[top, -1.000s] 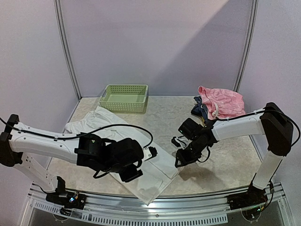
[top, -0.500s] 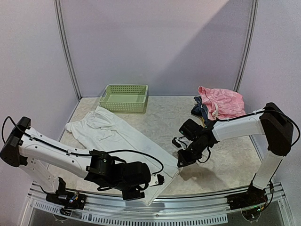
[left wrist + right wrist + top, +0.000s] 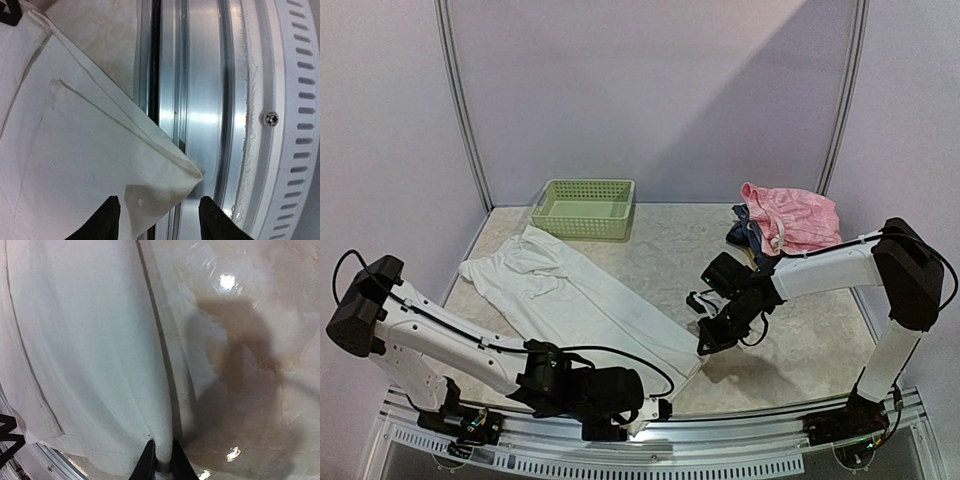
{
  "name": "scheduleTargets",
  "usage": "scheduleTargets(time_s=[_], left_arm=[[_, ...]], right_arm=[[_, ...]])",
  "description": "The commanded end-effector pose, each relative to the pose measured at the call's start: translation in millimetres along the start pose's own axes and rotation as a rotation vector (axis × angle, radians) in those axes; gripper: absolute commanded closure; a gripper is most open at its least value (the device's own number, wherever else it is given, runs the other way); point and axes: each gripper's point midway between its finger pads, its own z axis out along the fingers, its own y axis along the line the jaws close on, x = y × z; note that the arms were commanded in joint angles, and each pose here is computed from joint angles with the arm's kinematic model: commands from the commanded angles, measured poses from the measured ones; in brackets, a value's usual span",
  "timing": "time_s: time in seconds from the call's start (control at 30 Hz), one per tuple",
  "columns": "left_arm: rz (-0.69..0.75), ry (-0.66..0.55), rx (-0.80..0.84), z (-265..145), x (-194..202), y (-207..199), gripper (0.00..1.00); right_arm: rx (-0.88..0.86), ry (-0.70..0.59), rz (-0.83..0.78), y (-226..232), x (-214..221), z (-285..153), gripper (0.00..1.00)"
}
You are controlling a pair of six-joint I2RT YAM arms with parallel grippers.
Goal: Fold and stack the mixed laundry pile
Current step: Pick up the rectangle-folded T-shirt from the center of the board.
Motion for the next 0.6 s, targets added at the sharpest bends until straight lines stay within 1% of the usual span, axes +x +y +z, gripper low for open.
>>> scheduleTargets(time_s=[0.0, 0.13, 0.27, 0.33, 0.4, 0.53, 0.57], left_arm=[[0.046, -0.012, 0.045, 9.2, -5.0, -14.7, 0.46], [0.052, 0.005, 0.055, 14.5, -3.2, -17.0, 0.5], [0.057, 0.006, 0.067, 16.6, -3.2, -19.3, 0.64], [0.062, 0.005, 0.073, 18.1, -3.0, -20.6, 0.69], [0.062, 0.009, 0.07, 19.9, -2.3, -20.3, 0.72], [0.065, 0.011, 0.058, 20.9, -2.5, -18.6, 0.95], [0.063, 0.005, 0.053, 19.8, -3.9, -17.3, 0.99]], right_arm=[[0.01, 0.013, 0.001, -6.9, 4.0, 3.9, 0.9], [0.014, 0.019, 0.005, -8.8, 5.1, 4.8, 0.9], [0.016, 0.021, 0.008, -9.9, 5.4, 5.2, 0.9], [0.017, 0.022, 0.01, -10.7, 5.5, 5.3, 0.9], [0.018, 0.022, 0.012, -11.6, 5.4, 5.7, 0.9], [0.02, 0.022, 0.012, -12.0, 4.7, 5.4, 0.9], [0.019, 0.021, 0.013, -11.8, 4.4, 5.3, 0.9]])
